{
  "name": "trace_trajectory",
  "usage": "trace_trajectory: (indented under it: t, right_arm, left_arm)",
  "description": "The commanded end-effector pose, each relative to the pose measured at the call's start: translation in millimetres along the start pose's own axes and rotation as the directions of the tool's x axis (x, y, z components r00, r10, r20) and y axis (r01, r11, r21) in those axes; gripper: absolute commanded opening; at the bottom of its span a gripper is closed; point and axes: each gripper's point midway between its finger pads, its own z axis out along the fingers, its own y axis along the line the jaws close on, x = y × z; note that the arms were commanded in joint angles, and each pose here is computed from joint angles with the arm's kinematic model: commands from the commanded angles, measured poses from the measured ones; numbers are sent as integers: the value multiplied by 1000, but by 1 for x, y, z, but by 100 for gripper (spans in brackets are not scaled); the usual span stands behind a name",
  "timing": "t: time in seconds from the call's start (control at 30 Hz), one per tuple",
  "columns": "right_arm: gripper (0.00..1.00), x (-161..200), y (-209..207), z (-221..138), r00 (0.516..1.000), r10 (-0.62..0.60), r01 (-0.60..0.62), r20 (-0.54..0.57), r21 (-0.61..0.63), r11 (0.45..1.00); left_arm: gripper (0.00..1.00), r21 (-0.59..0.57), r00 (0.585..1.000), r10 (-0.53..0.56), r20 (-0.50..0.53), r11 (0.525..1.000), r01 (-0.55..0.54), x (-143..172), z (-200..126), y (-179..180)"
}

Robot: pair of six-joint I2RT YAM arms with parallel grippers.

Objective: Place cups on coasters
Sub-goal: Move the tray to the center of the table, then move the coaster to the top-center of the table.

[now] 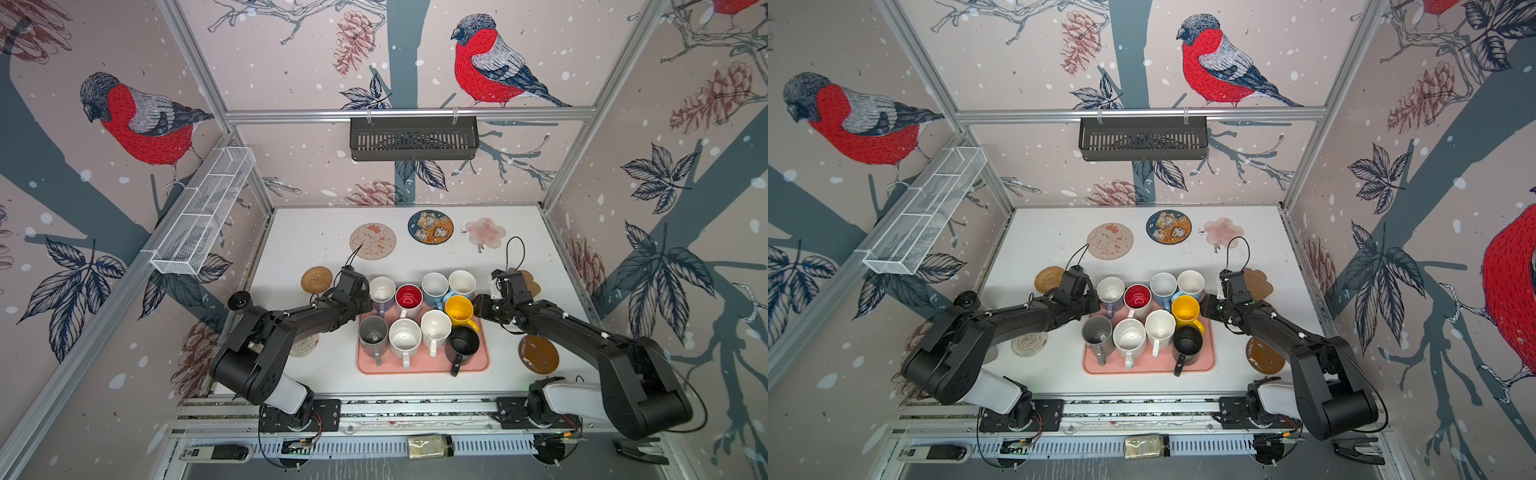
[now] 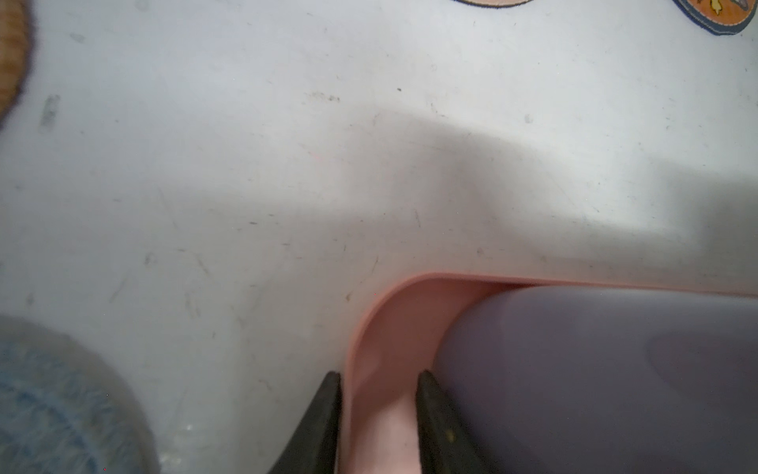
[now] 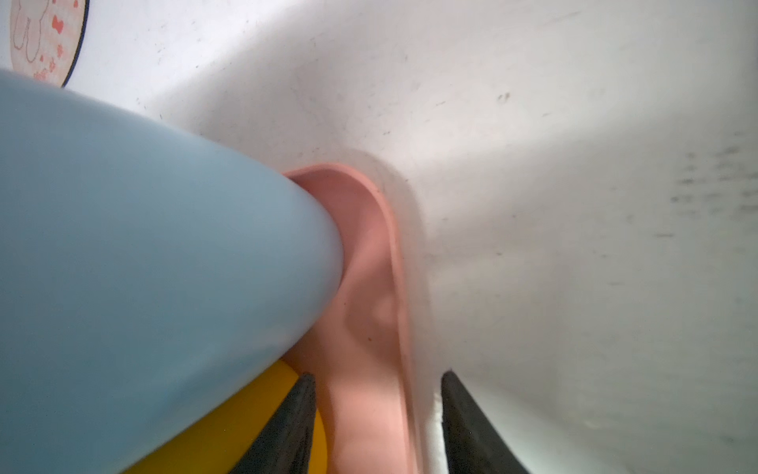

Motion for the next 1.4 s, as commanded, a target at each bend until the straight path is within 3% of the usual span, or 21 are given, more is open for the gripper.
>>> trace_trajectory:
  t: [0.0,0.1,0.23,0.4,0.53,0.73,0.93,1.13,1.27,1.37]
  right_arm:
    - [53,-2,-8,-6,1000,22,-23,7,38,999]
    - [55,-3,-15,-8,999,40,-41,18,67,997]
    - [68,-15,-17,-22,995,53,-62,88,93,994]
    - [68,-35,-23,-46,977,91,-112,194,104,988]
    - [65,-62,-28,-76,947,104,-150,304,131,980]
    - [65,-116,-12,-108,906,81,-140,415,113,984]
    - [67,-172,12,-113,897,56,-102,439,82,991]
    - [62,-221,45,-92,917,4,4,398,-20,1000]
    - [60,-247,53,-68,936,-10,28,351,-45,999]
    - [59,-264,63,-53,945,-12,40,328,-79,996]
  left_arm:
    - [40,-49,1000,5,-17,999,-5,0,-6,7]
    - [46,-78,1000,8,5,997,-7,-8,-13,11]
    - [54,-133,996,-3,87,991,15,-27,-31,20]
    - [74,-159,985,19,171,987,8,-59,-60,20]
    - [77,-163,971,49,235,987,-10,-86,-80,11]
    - [69,-145,962,54,267,989,-15,-131,-99,-10]
    - [60,-121,972,31,234,993,-2,-172,-87,-11]
    - [48,-27,988,-47,150,998,52,-208,-38,2]
    - [40,-68,998,-43,41,997,45,-224,5,14]
    - [39,-89,999,-35,6,995,35,-228,33,18]
